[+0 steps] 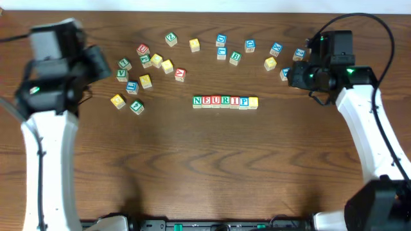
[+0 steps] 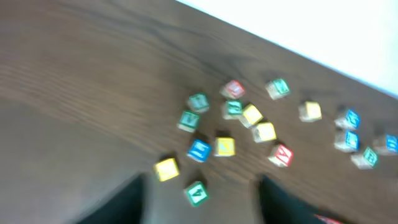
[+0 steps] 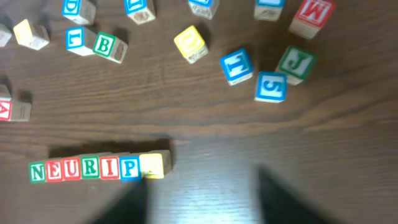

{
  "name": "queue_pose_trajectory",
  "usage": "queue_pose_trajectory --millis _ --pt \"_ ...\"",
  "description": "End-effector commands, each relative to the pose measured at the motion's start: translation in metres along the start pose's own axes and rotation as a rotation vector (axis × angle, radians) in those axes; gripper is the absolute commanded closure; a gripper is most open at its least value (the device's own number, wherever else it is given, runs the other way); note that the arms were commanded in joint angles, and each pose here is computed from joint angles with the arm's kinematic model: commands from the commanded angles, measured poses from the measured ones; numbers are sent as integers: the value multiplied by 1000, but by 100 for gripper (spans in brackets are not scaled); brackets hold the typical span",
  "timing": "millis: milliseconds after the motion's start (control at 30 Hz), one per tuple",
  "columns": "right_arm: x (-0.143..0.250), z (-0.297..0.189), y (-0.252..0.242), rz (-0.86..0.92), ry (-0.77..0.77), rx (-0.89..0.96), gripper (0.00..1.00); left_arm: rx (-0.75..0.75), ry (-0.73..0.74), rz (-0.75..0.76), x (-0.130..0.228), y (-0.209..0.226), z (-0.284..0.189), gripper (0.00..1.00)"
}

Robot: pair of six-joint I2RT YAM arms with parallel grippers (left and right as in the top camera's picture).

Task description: Spell out NEURIPS

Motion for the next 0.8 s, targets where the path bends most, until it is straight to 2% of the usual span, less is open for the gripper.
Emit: queue_pose_trajectory --millis 0,67,167,467,533,767 --pt "-9 -30 -2 -3 -86 6 18 -48 -29 -41 -4 20 -17 18" --pt "-11 -49 -4 2 -133 -1 8 -73 -28 -66 -2 31 -23 13" --pt "-13 -70 -6 8 -190 -9 1 -87 -12 -77 0 36 -22 10" --pt "-9 -109 -18 37 -267 22 1 -91 9 -80 3 37 -20 7" --pt "-8 -113 -21 43 -274 26 1 -90 3 -79 2 37 -20 0" --pt "-4 -121 -29 63 -278 71 1 -90 3 -79 2 37 -20 1"
Point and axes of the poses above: each gripper's point midway between its finger pads, its own z axis out along the fingers, its own y axis along the line the jaws close on, x = y × z, the point moved 8 cm from there along -z, back along the fingers, and after that the axes turned 6 degrees about z, right-handed, at the moved point
